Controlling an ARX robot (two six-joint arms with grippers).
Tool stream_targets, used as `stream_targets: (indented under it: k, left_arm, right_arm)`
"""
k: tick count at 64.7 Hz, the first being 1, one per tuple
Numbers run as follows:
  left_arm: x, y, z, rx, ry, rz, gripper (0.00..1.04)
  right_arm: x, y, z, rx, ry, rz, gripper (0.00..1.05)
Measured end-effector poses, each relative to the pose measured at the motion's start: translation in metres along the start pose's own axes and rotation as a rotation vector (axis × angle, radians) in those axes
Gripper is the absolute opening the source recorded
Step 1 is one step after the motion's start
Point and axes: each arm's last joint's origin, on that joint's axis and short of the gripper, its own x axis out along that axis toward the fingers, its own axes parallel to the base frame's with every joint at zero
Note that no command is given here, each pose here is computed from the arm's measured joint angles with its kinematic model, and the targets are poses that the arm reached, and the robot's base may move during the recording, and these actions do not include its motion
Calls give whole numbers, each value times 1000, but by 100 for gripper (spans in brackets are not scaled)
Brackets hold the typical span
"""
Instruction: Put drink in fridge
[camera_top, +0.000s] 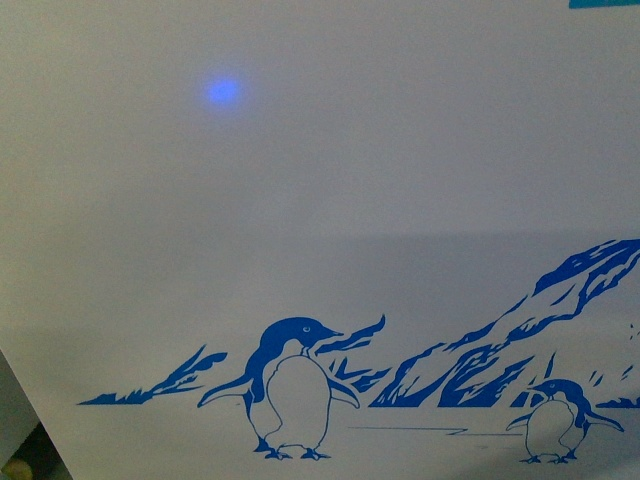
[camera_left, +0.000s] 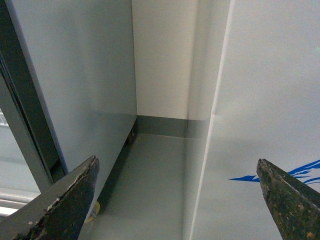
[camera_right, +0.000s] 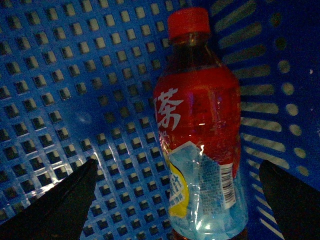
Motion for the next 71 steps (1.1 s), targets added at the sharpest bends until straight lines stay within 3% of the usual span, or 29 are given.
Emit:
stream_targets:
  k: [19,71]
  left_arm:
    - [0,0,0,0,0,0,97]
    - [0,0,0,0,0,0,97]
  right_arm:
    - [29,6,-25,4,64,-97,97]
    - [63,16,-32,12,118,-278,97]
